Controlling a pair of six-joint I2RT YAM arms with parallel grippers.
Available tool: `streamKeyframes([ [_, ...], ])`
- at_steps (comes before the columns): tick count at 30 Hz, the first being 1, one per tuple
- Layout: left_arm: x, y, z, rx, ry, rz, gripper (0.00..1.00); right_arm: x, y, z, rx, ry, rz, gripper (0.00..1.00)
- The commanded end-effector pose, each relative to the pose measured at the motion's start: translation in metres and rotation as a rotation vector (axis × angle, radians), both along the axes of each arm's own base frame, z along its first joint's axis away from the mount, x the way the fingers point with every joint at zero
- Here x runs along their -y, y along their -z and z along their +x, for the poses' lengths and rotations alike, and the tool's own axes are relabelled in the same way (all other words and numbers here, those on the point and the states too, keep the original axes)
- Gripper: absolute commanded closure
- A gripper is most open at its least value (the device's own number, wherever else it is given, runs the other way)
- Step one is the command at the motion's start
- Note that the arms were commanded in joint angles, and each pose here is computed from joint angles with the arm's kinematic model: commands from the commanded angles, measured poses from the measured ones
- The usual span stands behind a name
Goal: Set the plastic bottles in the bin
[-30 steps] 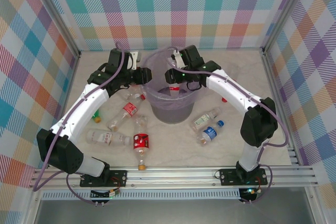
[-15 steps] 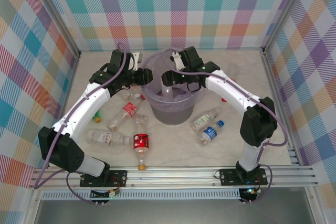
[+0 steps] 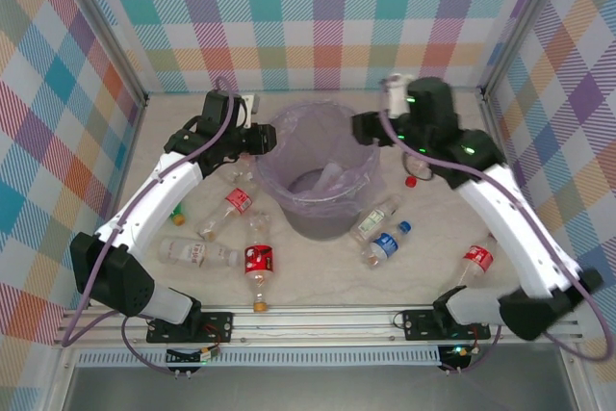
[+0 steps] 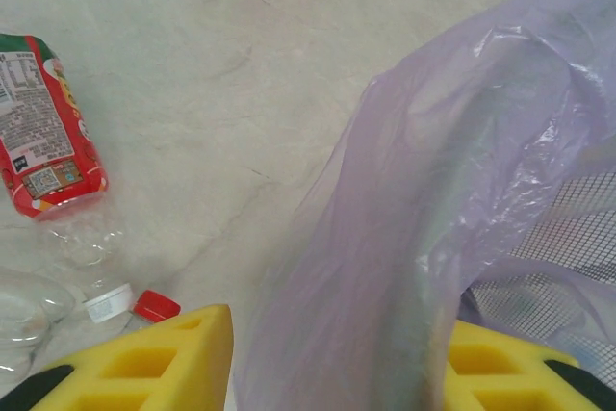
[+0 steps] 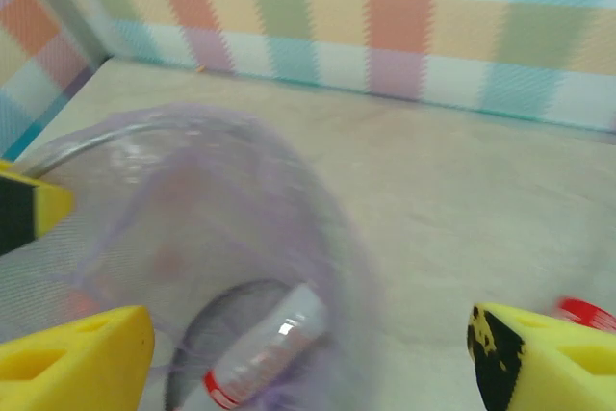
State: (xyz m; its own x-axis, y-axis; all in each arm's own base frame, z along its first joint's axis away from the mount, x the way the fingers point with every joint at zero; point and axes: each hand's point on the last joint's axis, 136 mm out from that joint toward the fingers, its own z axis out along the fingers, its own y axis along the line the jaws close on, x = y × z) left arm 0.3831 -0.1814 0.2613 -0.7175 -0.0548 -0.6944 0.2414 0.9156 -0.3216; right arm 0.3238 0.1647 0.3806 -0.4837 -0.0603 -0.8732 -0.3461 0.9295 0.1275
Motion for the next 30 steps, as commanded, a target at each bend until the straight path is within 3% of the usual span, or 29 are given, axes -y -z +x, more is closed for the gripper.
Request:
streamKeyframes([
  [1, -0.009, 0.024, -0.007, -0.069, 0.004, 0.09, 0.56, 0.047, 0.019, -0.022, -0.073, 0.125, 0.01, 0.14],
  [5, -0.006, 0.022, -0.007, -0.071, 0.008, 0.072, 0.56, 0.116, 0.029, -0.048, -0.111, 0.399, -0.015, 0.11],
  [9, -0.004, 0.018, -0.006, -0.07, 0.016, 0.064, 0.56, 0.188, 0.082, -0.086, -0.288, 0.743, -0.102, 0.06],
  [12, -0.003, 0.012, -0.005, -0.062, 0.02, 0.059, 0.56, 0.219, 0.127, -0.108, -0.412, 0.89, -0.116, 0.01],
  [20, 0.002, -0.005, -0.004, -0.035, 0.04, 0.032, 0.55, 0.255, 0.23, -0.135, -0.609, 1.094, 0.121, 0.01],
  [23, 0.002, -0.002, -0.007, -0.037, 0.04, 0.027, 0.55, 0.259, 0.249, -0.139, -0.674, 1.145, 0.122, 0.01],
  [30, 0.001, 0.004, -0.01, -0.042, 0.044, 0.03, 0.55, 0.27, 0.278, -0.137, -0.656, 1.245, 0.148, 0.01],
])
